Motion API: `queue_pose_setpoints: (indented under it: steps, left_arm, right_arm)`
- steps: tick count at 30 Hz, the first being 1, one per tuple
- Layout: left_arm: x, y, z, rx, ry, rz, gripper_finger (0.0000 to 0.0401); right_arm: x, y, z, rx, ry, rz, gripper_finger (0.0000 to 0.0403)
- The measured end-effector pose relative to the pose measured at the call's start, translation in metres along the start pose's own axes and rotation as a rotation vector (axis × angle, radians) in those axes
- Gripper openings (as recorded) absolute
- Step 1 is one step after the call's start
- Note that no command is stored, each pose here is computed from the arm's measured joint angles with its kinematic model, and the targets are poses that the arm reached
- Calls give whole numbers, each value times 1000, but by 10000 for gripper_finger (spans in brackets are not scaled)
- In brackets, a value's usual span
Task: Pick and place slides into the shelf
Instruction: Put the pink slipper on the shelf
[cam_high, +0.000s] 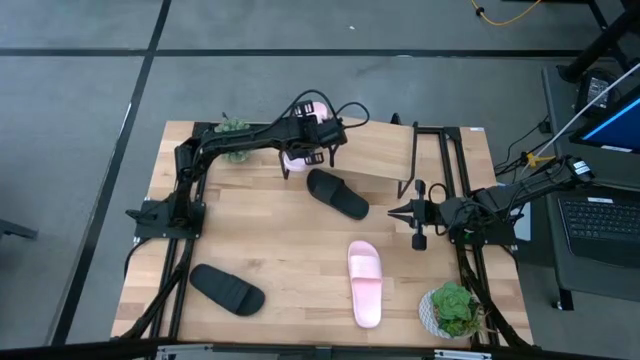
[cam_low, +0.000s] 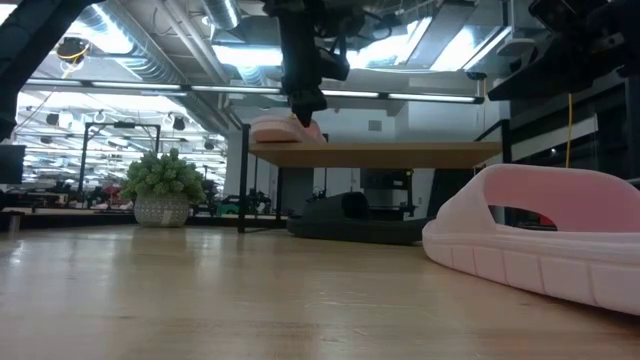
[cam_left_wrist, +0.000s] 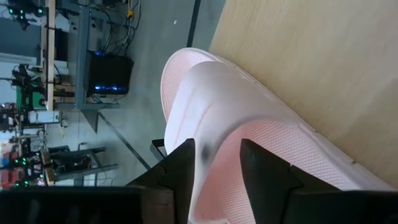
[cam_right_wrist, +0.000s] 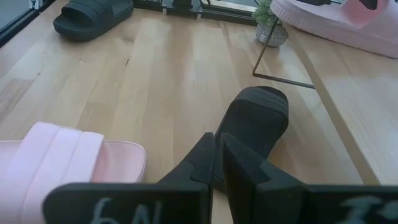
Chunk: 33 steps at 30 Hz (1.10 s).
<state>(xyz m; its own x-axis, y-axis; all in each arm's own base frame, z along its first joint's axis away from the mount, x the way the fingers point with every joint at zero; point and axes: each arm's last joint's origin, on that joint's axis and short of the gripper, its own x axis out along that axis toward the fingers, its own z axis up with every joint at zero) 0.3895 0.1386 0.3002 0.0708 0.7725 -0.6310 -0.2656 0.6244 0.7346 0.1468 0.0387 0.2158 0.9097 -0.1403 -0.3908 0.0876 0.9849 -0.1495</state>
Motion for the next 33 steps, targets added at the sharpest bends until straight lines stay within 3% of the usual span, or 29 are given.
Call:
queue_pose_setpoints:
  steps: [12,24,33]
  left_arm:
    - [-11,-7,2,74,-28,-7,122]
    - [-26,-6,0,141,-18,98,122]
    - [-57,7,-4,135,-70,153,122]
  right_arm:
    - [0,0,-1,4,7,0,30]
    - [0,0,-1,5,6,0,30]
    - [0,0,-1,3,10,1,30]
